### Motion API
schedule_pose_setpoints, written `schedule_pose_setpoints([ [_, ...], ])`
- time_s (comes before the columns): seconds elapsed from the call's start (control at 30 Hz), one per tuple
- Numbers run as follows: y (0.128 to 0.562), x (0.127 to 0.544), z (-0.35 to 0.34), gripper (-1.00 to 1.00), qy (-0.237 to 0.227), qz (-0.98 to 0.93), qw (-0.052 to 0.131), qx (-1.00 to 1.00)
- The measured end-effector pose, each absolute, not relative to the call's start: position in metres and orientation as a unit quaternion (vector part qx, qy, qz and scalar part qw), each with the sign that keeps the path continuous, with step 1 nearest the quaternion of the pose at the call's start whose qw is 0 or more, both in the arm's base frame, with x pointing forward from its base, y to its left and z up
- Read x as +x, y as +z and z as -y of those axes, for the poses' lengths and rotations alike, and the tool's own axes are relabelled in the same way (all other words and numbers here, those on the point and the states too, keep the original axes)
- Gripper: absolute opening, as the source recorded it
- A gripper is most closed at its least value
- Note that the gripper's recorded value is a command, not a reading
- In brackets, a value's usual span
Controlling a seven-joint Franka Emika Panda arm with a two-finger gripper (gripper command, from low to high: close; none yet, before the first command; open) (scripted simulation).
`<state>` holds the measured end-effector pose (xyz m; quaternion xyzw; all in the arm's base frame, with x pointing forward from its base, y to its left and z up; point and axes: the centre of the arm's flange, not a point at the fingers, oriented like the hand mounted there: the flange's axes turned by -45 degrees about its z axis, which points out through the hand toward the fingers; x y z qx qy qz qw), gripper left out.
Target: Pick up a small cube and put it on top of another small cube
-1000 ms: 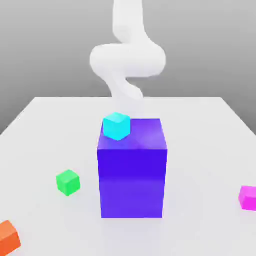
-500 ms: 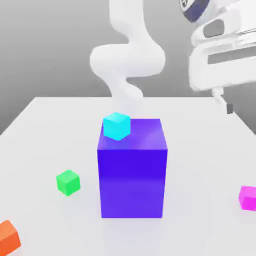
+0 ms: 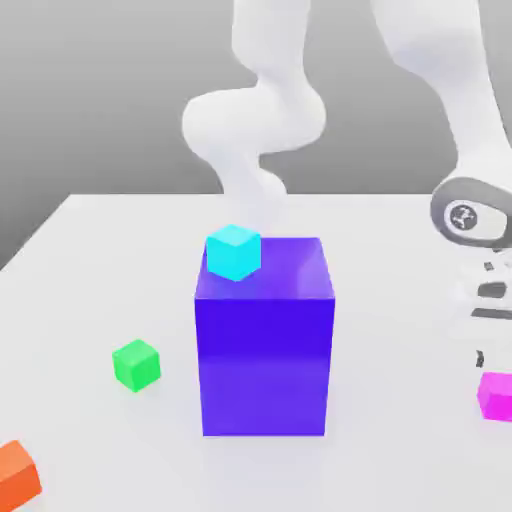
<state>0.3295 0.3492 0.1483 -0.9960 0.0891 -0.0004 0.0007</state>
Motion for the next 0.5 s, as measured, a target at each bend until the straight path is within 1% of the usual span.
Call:
schedule_pose_setpoints([
  [0.03, 0.135, 0.329, -0.349, -1.00, 0.000, -0.089, 0.001, -0.996],
  [0.27, 0.132, 0.328, -0.349, -1.00, 0.000, -0.089, 0.001, -0.996],
  [0.43, 0.186, 0.329, -0.349, -1.00, -0.001, -0.090, 0.002, -0.996],
  [0.5, 0.203, 0.340, -0.350, -1.00, -0.010, -0.092, 0.019, -0.996],
])
